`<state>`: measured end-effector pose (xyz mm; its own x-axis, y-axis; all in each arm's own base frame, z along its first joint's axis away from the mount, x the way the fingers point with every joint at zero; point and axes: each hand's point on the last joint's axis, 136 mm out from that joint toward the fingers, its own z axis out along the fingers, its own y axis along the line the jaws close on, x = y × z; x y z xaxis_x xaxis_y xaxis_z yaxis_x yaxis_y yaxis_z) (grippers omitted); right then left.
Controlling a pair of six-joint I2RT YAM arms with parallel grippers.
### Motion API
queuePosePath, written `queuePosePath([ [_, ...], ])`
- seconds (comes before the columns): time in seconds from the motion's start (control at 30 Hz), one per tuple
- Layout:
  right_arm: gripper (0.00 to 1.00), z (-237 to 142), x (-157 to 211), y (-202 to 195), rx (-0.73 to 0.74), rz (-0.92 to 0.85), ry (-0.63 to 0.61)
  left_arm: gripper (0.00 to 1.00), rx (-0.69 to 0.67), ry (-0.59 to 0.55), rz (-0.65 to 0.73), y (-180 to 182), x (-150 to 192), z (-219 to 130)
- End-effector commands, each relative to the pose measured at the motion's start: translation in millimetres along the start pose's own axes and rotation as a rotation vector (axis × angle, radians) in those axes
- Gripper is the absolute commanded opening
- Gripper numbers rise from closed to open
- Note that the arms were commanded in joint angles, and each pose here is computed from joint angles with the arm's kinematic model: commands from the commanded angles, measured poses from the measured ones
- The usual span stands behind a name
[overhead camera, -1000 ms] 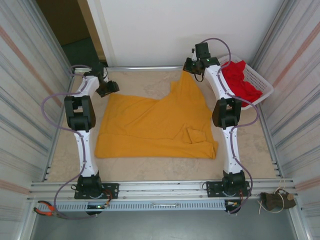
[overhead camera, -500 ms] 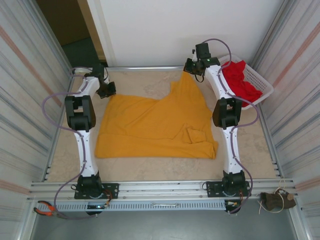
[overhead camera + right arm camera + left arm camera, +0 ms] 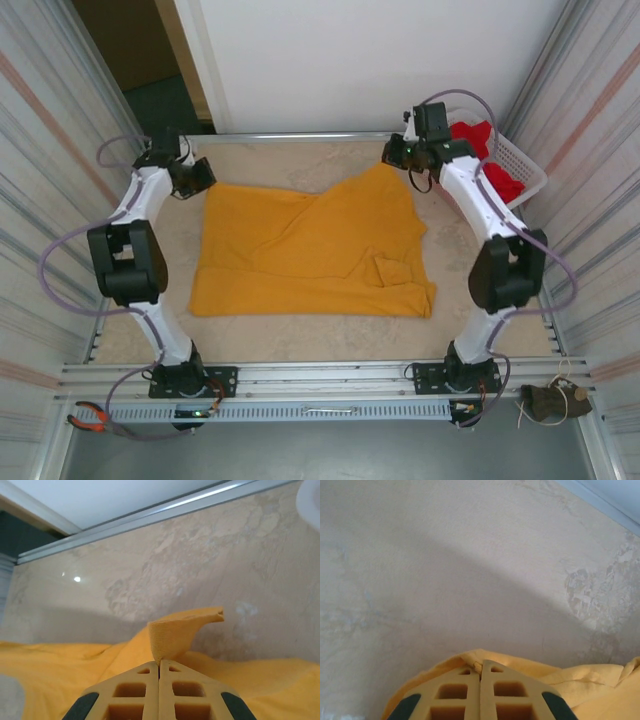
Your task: Fold the inside-out t-shirt
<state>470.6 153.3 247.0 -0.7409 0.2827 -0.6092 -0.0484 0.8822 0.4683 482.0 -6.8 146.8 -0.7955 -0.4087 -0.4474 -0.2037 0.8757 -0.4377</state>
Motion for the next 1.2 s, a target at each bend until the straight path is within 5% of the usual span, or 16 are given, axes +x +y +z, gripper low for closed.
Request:
queuePosePath([
  [0.0, 0.0, -20, 21, 5, -0.005, 0.017, -0.026, 0.0, 0.028, 0.005, -0.095, 13, 14, -6],
  [0.57, 0.0, -112, 158, -33, 0.139, 0.07, -0.015, 0.0, 0.041, -0.028, -0.305, 59, 98, -45],
  [0.87, 0.0, -106, 229, -71, 0.257, 0.114, 0.082, 0.0, -0.035, 0.01, -0.357, 87, 139, -31],
  [0.9, 0.04, -107, 237, -76, 0.276, 0.125, 0.091, 0.03, -0.046, 0.01, -0.363, 91, 139, -30],
  [1.0, 0.49, -111, 249, -84, 0.302, 0.163, 0.095, 0.27, -0.053, 0.022, -0.384, 99, 134, -25],
  [1.07, 0.55, -113, 247, -84, 0.302, 0.17, 0.079, 0.41, -0.064, 0.026, -0.387, 101, 128, -23],
  [1.17, 0.56, -110, 230, -73, 0.287, 0.128, 0.065, 0.48, -0.062, -0.002, -0.37, 98, 112, -28],
])
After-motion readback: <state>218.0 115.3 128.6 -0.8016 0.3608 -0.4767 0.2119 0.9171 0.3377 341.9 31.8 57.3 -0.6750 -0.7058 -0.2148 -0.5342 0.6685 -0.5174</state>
